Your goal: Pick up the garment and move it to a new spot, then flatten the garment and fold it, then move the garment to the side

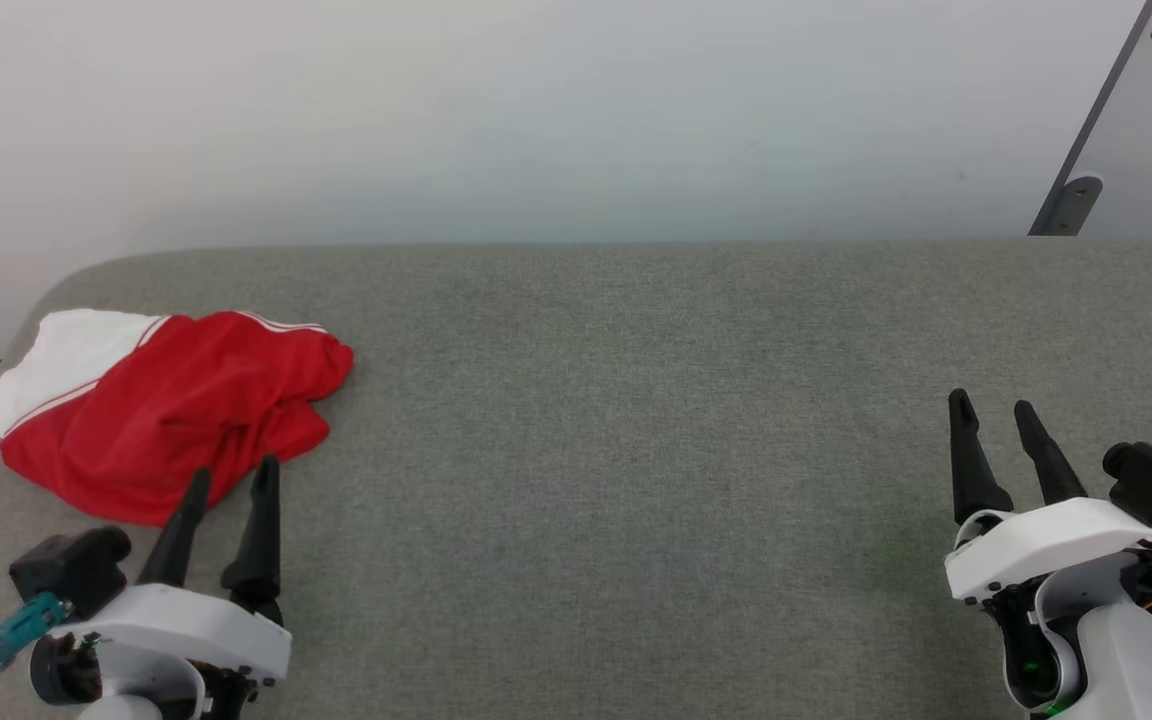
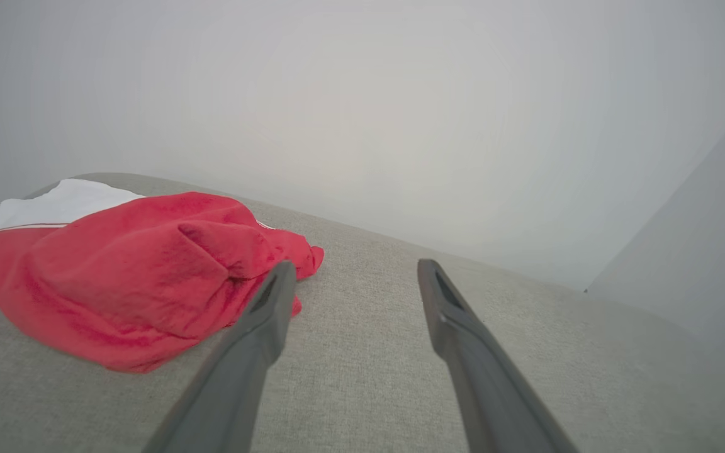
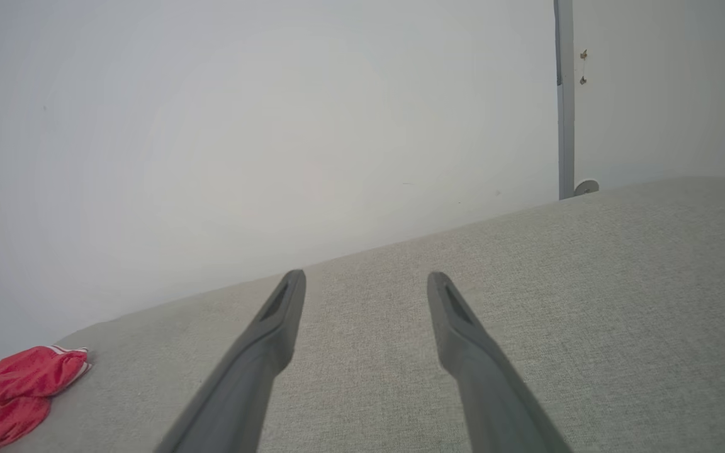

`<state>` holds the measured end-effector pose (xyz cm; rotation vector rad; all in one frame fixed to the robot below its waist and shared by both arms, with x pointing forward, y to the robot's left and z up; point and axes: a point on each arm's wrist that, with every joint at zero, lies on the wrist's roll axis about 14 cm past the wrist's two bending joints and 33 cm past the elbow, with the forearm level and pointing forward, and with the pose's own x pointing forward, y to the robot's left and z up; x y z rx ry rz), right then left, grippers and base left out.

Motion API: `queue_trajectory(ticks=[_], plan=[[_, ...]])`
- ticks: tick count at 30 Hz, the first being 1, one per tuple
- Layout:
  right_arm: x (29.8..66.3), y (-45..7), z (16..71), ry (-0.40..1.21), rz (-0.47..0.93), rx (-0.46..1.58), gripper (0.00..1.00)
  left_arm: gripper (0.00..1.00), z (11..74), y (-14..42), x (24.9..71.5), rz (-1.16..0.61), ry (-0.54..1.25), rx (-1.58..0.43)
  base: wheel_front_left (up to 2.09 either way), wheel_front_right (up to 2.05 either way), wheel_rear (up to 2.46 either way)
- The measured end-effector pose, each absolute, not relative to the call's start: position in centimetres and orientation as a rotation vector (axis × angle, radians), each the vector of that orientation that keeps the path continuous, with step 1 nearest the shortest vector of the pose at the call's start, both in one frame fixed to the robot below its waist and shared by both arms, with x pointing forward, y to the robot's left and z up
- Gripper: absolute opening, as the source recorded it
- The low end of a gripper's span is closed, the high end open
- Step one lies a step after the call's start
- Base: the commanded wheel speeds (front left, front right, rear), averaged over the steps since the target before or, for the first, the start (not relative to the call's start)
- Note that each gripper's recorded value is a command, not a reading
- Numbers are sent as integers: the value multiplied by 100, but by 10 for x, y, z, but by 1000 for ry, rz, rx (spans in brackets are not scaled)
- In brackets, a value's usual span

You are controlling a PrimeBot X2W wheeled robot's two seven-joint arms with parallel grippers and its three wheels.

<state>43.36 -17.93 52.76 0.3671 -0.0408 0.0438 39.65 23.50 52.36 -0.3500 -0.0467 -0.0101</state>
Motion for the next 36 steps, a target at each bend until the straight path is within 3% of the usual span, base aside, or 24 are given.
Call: queue_trajectory(ticks=[36], plan=[[434, -179, 544, -123, 57, 159, 100, 100, 522, 239, 392, -40, -63, -91, 0, 0, 0]])
